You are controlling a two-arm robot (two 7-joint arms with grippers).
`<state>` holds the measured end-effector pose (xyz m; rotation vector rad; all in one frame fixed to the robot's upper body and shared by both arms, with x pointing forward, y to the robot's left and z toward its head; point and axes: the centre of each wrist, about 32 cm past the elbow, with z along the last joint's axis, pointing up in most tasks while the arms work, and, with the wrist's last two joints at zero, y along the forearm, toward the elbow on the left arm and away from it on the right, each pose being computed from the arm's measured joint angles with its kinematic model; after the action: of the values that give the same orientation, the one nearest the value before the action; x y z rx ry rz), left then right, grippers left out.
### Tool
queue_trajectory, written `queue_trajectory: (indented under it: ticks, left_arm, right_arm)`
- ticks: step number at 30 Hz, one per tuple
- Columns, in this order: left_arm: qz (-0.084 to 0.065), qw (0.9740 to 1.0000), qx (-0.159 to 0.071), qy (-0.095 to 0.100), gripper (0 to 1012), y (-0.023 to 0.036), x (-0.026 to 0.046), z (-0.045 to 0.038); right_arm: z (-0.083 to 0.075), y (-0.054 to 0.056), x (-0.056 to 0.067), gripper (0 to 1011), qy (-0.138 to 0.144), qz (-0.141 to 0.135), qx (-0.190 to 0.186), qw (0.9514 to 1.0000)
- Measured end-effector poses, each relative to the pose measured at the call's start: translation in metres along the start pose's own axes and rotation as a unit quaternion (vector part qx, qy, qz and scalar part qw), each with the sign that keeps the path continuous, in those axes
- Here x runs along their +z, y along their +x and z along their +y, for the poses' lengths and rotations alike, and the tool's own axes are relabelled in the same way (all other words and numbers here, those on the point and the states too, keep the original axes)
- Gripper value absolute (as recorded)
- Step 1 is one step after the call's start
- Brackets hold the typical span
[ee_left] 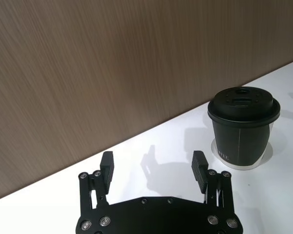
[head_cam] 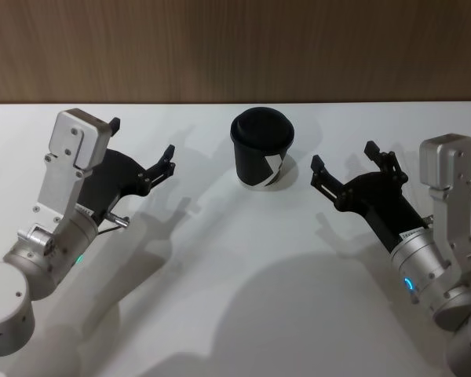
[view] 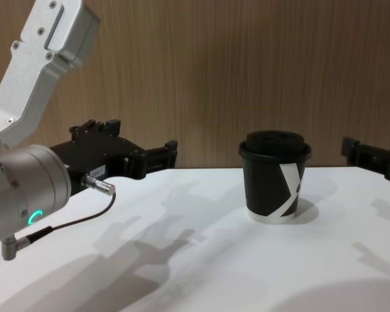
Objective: Pick up the straw with one hand, pass it to the other hand, and insert it into the cup.
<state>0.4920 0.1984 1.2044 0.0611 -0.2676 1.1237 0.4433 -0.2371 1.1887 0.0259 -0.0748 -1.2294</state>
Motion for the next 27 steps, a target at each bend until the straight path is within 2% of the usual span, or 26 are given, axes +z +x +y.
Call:
queue_trajectory:
  ticks: [27]
  left_arm:
    - [0.000,1.0000,0.000,0.000,1003,0.0000,0.0000,0.0000]
  right_arm:
    - [0.0000,0.0000,0.0000,1001,0.000,0.000,0.000,1.0000]
